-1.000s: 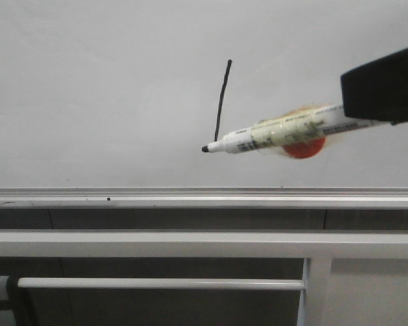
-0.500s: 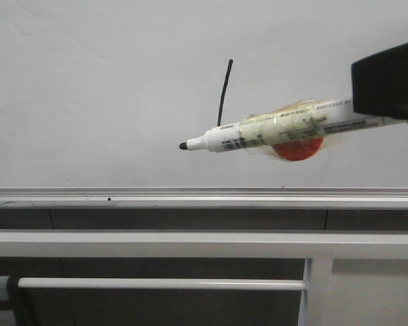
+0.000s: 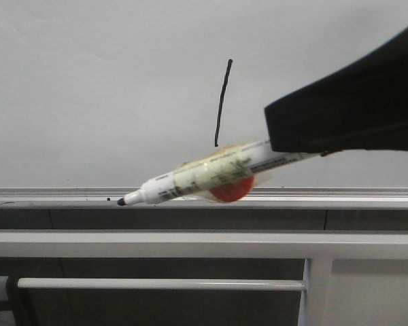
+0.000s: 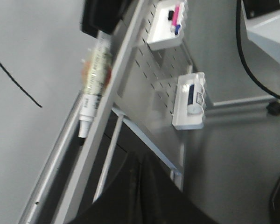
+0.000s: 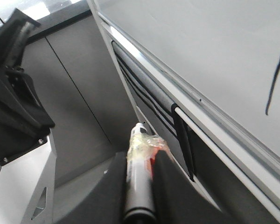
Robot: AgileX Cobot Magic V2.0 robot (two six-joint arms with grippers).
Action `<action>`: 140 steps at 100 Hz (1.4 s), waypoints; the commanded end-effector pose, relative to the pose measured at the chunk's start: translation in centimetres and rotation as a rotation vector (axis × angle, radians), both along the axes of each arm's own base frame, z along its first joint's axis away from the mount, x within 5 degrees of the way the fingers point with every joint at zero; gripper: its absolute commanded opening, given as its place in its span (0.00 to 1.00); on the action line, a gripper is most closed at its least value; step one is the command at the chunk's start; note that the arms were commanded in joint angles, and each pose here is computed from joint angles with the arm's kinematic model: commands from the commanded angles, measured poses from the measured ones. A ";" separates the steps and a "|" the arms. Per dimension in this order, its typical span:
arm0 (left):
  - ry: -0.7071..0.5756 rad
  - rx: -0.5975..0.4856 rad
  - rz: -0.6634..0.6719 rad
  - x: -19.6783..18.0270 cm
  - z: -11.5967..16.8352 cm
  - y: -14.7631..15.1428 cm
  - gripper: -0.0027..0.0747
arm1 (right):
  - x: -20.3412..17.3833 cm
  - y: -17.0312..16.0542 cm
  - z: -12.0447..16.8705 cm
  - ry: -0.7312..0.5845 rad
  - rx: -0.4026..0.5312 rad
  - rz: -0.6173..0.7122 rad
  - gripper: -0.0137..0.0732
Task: Write number 1 on whiteboard
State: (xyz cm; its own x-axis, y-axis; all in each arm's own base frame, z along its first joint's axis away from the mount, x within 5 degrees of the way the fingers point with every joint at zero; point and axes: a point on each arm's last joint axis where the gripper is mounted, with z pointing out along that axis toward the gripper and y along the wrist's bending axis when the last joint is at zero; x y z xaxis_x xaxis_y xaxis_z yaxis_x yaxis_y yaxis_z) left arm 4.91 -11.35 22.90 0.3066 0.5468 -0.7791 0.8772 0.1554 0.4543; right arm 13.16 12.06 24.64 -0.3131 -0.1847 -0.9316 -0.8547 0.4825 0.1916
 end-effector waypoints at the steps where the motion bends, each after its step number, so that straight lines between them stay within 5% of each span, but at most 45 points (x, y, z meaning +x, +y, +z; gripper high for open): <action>1: -0.020 -0.067 -0.029 0.3 1.5 -1.6 0.01 | 0.6 1.0 1.3 -0.011 0.031 0.024 0.11; 24: -0.035 -0.022 -0.025 1.1 3.0 -3.1 0.04 | 0.6 1.3 0.5 0.033 -0.003 0.021 0.11; 46: -0.064 -0.009 -0.019 1.3 3.7 -3.2 0.39 | 0.7 1.2 0.2 0.054 -0.020 -0.003 0.11; 56: -0.061 -0.012 0.009 1.7 3.7 -3.0 0.47 | 0.7 1.2 0.2 0.068 -0.014 -0.008 0.11; 140: -0.103 0.013 0.025 5.5 3.2 -7.5 0.47 | 0.9 1.8 1.9 0.097 0.082 0.014 0.11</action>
